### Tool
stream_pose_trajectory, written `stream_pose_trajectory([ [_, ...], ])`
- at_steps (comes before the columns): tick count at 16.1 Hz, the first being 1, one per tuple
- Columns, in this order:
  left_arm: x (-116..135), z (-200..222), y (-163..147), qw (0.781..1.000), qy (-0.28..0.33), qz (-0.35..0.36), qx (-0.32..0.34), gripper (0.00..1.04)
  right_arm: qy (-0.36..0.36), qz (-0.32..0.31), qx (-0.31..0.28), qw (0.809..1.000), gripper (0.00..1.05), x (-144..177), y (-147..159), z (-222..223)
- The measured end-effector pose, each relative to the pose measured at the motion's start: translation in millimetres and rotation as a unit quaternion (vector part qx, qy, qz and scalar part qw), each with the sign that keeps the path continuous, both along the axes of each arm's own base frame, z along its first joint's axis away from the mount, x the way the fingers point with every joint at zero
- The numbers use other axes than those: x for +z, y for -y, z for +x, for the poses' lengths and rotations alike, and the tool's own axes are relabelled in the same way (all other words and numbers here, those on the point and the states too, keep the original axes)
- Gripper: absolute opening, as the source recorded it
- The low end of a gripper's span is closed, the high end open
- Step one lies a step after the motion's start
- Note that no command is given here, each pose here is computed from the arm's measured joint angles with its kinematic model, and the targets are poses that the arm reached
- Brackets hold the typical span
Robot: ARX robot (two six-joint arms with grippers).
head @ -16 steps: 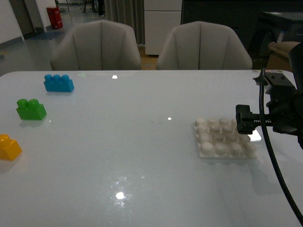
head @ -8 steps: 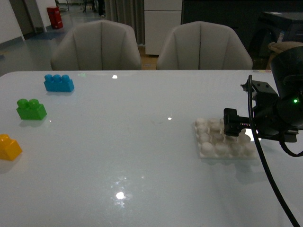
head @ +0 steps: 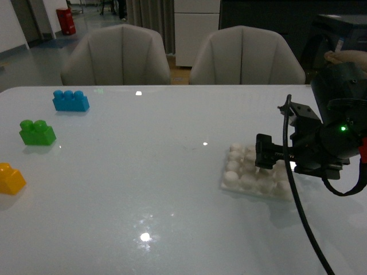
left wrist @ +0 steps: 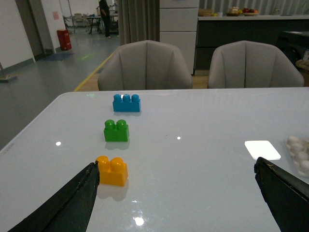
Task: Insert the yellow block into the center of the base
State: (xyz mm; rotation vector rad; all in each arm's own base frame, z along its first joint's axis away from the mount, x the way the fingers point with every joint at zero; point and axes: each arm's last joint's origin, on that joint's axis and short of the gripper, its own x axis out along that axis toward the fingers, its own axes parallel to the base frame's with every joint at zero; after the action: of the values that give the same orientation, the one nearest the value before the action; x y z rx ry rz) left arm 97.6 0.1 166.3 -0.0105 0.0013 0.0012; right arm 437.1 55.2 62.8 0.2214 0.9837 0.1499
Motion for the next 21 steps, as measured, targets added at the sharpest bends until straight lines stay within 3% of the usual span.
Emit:
stream_pose_trajectory([
  [13,0.0,0.0,0.0,1.0,0.0,0.0,0.0,0.98,-0.028,0.066,0.059,0.996,0.98,2.0,-87.0,-15.2],
  [21,0.0,0.0,0.0,1.0,0.0,0.0,0.0,0.98,-0.048,0.089,0.059,0.993,0.98,3.4,-104.8,-31.0],
])
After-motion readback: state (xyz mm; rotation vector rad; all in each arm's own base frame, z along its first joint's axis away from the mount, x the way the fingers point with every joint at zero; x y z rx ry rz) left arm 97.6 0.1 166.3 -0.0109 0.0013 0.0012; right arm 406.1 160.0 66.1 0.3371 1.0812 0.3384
